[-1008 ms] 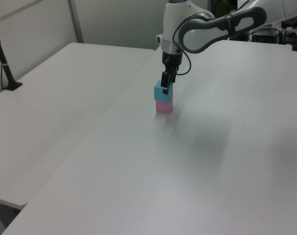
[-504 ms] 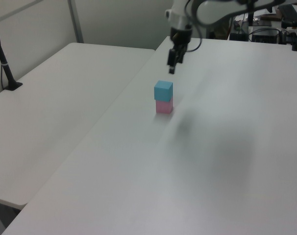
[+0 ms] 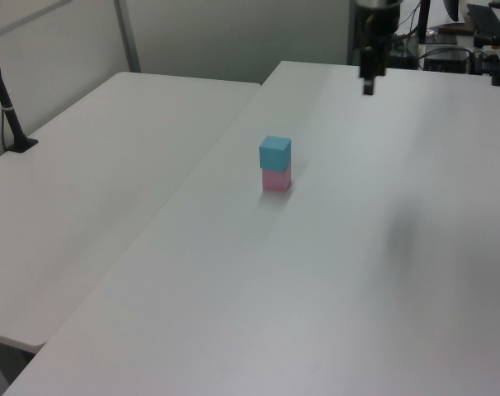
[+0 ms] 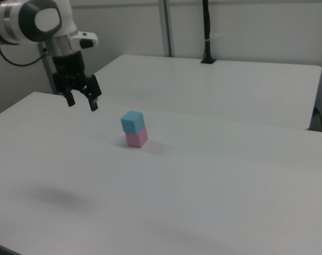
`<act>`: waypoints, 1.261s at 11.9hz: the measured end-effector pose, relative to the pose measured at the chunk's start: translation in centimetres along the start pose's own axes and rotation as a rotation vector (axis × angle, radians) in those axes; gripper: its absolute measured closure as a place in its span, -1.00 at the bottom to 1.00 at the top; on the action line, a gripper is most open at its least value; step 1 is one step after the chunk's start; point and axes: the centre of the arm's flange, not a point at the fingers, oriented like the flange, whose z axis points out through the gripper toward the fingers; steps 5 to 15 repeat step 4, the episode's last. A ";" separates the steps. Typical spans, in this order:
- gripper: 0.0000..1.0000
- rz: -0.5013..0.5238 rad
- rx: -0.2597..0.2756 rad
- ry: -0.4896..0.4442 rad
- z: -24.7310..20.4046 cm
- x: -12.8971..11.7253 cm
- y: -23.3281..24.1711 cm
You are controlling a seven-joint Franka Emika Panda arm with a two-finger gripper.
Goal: Put blue cube on pink cube
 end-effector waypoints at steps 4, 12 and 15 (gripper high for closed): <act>-1.00 0.006 -0.003 -0.010 -0.8 -1.7 0.5; -1.00 0.006 -0.003 -0.010 -0.8 -1.7 0.5; -1.00 0.006 -0.003 -0.010 -0.8 -1.7 0.5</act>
